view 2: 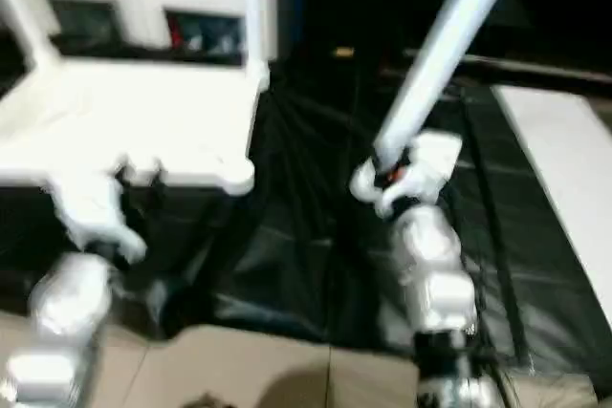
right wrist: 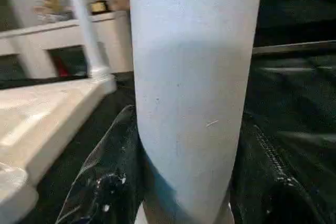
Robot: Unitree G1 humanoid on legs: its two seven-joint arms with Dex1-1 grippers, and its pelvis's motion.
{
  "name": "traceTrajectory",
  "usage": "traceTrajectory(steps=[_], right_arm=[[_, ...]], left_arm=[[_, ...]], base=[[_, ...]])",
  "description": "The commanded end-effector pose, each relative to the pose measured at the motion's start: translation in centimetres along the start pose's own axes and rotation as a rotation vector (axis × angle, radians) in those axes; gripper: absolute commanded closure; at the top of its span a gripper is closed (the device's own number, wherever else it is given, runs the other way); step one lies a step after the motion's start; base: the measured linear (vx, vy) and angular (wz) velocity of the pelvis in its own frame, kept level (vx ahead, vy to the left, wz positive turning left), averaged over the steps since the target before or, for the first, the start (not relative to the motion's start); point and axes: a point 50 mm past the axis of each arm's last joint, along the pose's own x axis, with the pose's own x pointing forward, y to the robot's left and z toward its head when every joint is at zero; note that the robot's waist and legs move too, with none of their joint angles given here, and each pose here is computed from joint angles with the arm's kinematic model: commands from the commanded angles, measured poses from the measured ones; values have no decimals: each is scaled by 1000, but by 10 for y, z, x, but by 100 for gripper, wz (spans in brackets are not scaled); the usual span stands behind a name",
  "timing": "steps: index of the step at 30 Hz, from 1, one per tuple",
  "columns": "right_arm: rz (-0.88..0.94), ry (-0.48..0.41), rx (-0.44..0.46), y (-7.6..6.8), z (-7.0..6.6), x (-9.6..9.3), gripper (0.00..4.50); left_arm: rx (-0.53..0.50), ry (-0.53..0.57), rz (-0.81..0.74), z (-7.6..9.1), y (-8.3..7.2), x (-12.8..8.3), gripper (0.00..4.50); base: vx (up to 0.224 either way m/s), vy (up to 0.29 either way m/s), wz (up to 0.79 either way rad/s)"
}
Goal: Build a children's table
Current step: Move to table
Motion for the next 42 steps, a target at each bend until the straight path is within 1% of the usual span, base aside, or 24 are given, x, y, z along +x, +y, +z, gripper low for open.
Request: traceTrajectory(steps=[1, 3, 4, 5, 6, 8, 9, 10, 12, 15, 16, 17, 18, 20, 22, 24, 26, 27, 29, 30, 33, 37, 40, 42], right_arm=[[-21, -8, 3, -9, 4, -6, 265], [-53, -4, -11, -11, 3, -9, 265], [-66, 3, -63, -13, -1, -11, 265], [-71, 10, -68, -13, -2, -11, 265], [-72, 38, -61, -14, -6, -13, 265], [-68, 43, -57, -14, -6, -13, 265], [7, 72, -44, -8, -11, -16, 265], [47, 89, -36, -3, -13, -18, 265], [56, 100, -31, -1, -14, -19, 265], [85, 101, -11, 5, -15, -19, 265], [116, 97, 10, 9, -16, -20, 265], [116, 97, 10, 9, -16, -20, 265], [128, 80, -20, 10, -14, -20, 265], [175, 91, -20, 16, -16, -21, 265], [209, 100, -52, 19, -17, -21, 265], [239, 84, -201, 26, -16, -18, 265], [256, 88, -198, 28, -16, -17, 265], [270, 89, -195, 29, -17, -17, 265], [281, 82, -222, 31, -16, -16, 265], [282, 79, -224, 31, -16, -16, 265], [270, 78, -209, 31, -16, -14, 265], [205, 70, -126, 24, -13, -11, 265], [160, 82, -113, 18, -12, -9, 265], [148, 75, -113, 16, -11, -9, 265]], left_arm=[[14, -40, -13, 6, -12, 1, 228], [21, -46, -4, 6, -12, 0, 228], [25, -50, 16, 4, -9, 0, 228], [26, -46, 24, 3, -8, -1, 228], [26, -33, 53, 2, -4, -2, 228], [25, -33, 56, 1, -4, -2, 228], [11, -55, 94, 4, 1, -3, 228], [53, -105, 177, 9, 8, -5, 228], [84, -129, 212, 11, 12, -6, 228], [0, -118, 182, 16, 12, -13, 228], [3, -118, 149, 17, 11, -16, 228], [3, -118, 149, 17, 11, -16, 228], [16, -111, 155, 15, 12, -17, 228], [44, -96, 173, 10, 12, -17, 228], [59, -83, 195, 7, 13, -17, 228], [66, -79, 189, 7, 13, -16, 228], [73, -80, 184, 8, 13, -14, 228], [100, -85, 195, 9, 12, -12, 228], [148, -68, 192, 10, 10, -6, 228], [160, -72, 173, 11, 7, -1, 228], [133, -93, 160, 16, 3, 9, 228], [100, -90, 141, 18, 0, 19, 228], [80, -58, 116, 17, -1, 24, 228], [62, -80, 101, 20, -1, 27, 228]], base=[[-88, 184, -64], [-65, 154, -65], [-25, 68, -68], [-25, 68, -68], [30, 87, -89], [53, 103, -74], [-1, 114, -61], [-30, 239, -60], [-40, 226, -11], [0, 276, -10], [5, 261, 0], [5, 261, 0], [-38, 223, -2], [-78, 192, -11], [-115, 202, -10], [-109, 242, -26], [-98, 318, -5], [-65, 401, 30], [-31, 413, 60], [-44, 346, 66], [-72, 273, 58], [-77, 141, 76], [-98, 29, 50], [-114, -23, 36]])
